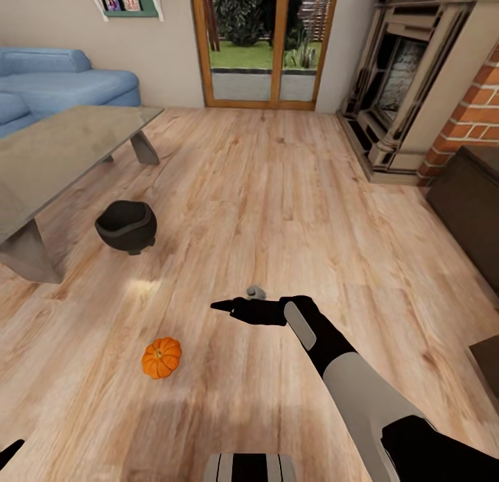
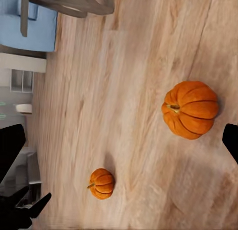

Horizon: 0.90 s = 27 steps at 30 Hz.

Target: Place each of the two pumpkins and all three candles from the living room inside a cabinet in the living room (use any cabinet), then make sure every cabinet is closed, and position the cauldron so it is next to a table in the living room.

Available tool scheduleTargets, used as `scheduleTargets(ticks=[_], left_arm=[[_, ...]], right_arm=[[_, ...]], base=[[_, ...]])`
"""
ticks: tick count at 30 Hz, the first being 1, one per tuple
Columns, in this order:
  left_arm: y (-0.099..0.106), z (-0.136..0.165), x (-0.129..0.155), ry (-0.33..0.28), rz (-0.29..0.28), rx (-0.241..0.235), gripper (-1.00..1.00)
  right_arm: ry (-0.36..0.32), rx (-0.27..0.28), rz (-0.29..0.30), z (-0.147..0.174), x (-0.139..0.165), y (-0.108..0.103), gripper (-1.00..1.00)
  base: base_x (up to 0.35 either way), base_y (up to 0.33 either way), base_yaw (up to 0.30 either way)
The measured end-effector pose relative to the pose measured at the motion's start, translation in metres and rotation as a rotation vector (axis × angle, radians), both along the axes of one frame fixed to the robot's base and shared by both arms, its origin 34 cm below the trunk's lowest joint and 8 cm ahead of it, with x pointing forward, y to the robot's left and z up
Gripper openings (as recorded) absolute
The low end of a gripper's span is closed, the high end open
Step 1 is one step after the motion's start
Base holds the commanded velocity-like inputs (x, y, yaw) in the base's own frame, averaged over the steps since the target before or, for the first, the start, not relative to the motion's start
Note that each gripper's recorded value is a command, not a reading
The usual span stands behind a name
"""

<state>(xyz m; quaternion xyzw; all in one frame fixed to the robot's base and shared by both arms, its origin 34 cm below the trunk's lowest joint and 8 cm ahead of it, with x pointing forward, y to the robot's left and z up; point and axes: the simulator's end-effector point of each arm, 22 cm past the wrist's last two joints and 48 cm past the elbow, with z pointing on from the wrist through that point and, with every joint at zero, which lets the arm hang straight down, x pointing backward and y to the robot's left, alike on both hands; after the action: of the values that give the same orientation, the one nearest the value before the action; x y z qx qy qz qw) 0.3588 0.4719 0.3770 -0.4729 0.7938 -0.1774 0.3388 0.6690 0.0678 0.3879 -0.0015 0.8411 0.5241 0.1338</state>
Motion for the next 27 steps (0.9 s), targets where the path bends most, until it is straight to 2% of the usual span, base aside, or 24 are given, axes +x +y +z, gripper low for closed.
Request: scheduleTargets(ticks=[4,14,21,27], left_arm=[[0.000,-0.002,-0.003,0.002,0.011,0.001,1.00],[-0.005,-0.005,-0.008,0.001,0.034,-0.009,1.00],[-0.003,-0.005,-0.008,-0.001,0.033,-0.010,1.00],[0.015,0.008,-0.013,-0.043,0.103,-0.017,1.00]], right_arm=[[-0.003,0.000,0.000,0.001,0.000,0.000,1.00],[-0.007,0.000,0.000,0.004,0.001,0.000,1.00],[-0.010,0.000,0.001,0.006,0.001,0.000,1.00],[0.008,-0.001,0.002,-0.004,-0.001,0.000,1.00]], base=[[0.064,0.000,0.273],[0.255,0.000,0.275],[0.070,0.000,0.275],[0.007,0.000,0.240]])
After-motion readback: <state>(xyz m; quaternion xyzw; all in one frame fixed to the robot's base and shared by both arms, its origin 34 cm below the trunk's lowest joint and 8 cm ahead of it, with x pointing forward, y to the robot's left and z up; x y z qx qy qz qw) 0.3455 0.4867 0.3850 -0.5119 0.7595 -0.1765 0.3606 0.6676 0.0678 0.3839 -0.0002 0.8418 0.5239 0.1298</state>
